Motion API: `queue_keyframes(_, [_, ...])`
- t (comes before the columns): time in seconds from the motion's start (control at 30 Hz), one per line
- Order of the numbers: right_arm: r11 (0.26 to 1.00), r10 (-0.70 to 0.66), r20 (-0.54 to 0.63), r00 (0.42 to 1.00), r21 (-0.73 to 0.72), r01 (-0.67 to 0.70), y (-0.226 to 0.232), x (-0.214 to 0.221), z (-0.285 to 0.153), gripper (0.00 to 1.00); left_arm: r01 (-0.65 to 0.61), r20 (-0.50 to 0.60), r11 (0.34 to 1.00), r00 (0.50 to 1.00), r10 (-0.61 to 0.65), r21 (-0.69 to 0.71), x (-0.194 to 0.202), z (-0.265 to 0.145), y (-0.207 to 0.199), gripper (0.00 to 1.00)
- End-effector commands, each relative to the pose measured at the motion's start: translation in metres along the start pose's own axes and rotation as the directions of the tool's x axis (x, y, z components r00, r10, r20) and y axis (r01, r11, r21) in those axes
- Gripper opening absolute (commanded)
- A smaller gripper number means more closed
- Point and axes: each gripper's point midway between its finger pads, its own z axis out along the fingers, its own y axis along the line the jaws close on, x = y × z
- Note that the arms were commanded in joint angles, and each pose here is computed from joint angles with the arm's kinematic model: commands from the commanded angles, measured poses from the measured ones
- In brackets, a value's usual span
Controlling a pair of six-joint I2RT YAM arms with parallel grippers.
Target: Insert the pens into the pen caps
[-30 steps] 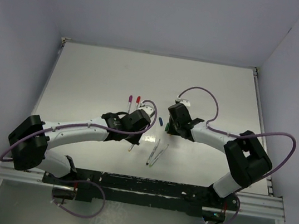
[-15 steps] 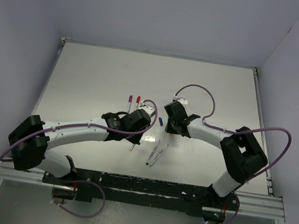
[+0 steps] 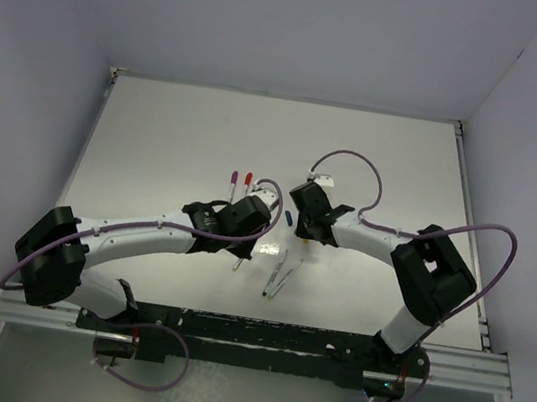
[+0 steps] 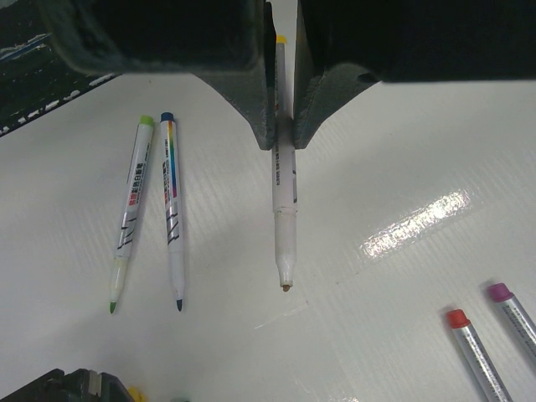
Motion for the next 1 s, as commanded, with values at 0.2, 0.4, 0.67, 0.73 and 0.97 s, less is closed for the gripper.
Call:
queue_keyframes(0.2, [0.988,-0.076,-0.252,0.965,0.109,0.107,-0.033,0.087,0.001,0.25,0.020,0.050,0.999,0.999,-0.021,0.032,-0.015,-0.004,-0.008,0.00])
queue_keyframes(0.4, [0.987,-0.074,-0.262,0.962,0.121,0.109,-0.035,0.090,0.001,0.36,0.022,0.050,0.999,0.998,-0.024,0.034,-0.015,-0.005,-0.009,0.00])
queue_keyframes(0.67, [0.982,-0.077,-0.278,0.957,0.148,0.121,-0.042,0.098,-0.001,0.25,0.028,0.055,0.999,0.998,-0.030,0.040,-0.015,-0.007,-0.009,0.00])
queue_keyframes(0.73, [0.979,-0.077,-0.284,0.956,0.160,0.126,-0.045,0.101,-0.002,0.21,0.030,0.055,0.999,0.998,-0.032,0.039,-0.015,-0.007,-0.009,0.00])
queue_keyframes(0.97, [0.976,-0.079,-0.298,0.951,0.171,0.134,-0.050,0.109,-0.003,0.00,0.031,0.062,0.999,0.997,-0.033,0.044,-0.017,-0.007,-0.010,0.00])
